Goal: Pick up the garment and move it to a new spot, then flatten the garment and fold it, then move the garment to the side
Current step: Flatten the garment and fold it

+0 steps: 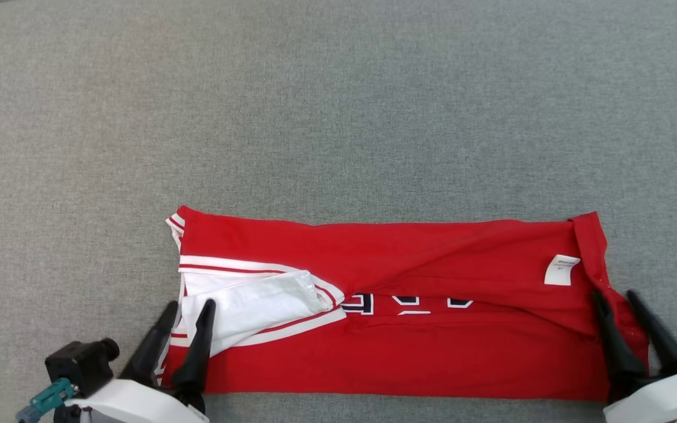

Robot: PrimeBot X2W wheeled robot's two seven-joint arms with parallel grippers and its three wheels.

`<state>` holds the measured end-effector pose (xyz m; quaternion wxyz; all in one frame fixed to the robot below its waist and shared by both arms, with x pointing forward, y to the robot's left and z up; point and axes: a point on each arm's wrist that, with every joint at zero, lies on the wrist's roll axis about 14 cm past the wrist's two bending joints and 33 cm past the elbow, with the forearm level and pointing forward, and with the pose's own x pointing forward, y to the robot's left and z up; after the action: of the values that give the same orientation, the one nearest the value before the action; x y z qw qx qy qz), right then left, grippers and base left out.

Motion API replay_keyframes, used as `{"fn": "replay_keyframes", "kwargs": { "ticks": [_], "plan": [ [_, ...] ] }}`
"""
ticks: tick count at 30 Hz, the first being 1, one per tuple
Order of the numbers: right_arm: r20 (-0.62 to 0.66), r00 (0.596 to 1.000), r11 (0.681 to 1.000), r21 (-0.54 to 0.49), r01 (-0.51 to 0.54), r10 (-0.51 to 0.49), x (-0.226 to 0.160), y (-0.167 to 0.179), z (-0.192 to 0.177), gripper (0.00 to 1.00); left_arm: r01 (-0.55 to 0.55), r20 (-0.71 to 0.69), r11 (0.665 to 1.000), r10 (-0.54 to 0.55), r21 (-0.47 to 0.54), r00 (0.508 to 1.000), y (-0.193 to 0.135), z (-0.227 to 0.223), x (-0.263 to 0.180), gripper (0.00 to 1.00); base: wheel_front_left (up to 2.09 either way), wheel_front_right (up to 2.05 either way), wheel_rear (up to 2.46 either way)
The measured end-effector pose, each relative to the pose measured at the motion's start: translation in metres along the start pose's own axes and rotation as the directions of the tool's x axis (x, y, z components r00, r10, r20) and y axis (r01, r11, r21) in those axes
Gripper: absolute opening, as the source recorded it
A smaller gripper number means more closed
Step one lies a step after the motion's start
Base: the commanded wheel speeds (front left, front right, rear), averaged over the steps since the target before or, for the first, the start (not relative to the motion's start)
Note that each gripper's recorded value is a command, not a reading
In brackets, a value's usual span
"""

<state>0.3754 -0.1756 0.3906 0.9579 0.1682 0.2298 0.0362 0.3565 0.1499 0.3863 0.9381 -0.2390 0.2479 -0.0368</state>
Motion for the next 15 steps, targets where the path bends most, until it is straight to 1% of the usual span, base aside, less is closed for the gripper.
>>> {"fn": "replay_keyframes", "kwargs": {
  "ticks": [4, 9, 13, 15],
  "plan": [
    [0.148, 0.989, 0.998, -0.064, 0.014, -0.004, 0.001, 0.000, 0.033, 1.00, -0.004, 0.125, 0.998, -0.004, 0.058, 0.992, -0.002, 0.026, 0.003, 1.00, 0.00, 0.00, 0.00],
    [0.315, 0.949, 0.991, -0.135, 0.020, 0.024, -0.004, 0.011, 0.075, 1.00, -0.018, 0.266, 0.993, -0.014, 0.120, 0.964, -0.010, 0.060, 0.000, 1.00, 0.00, 0.00, 0.00],
    [0.410, 0.910, 0.983, -0.182, 0.011, 0.066, -0.008, 0.025, 0.101, 1.00, -0.033, 0.418, 0.982, -0.049, 0.186, 0.907, -0.023, 0.105, -0.005, 1.00, 0.00, 0.00, 0.00],
    [0.446, 0.891, 0.980, -0.201, 0.008, 0.084, -0.012, 0.031, 0.110, 1.00, -0.046, 0.471, 0.975, -0.064, 0.218, 0.880, -0.027, 0.121, -0.011, 1.00, 0.00, 0.00, 0.00]
  ]
}}
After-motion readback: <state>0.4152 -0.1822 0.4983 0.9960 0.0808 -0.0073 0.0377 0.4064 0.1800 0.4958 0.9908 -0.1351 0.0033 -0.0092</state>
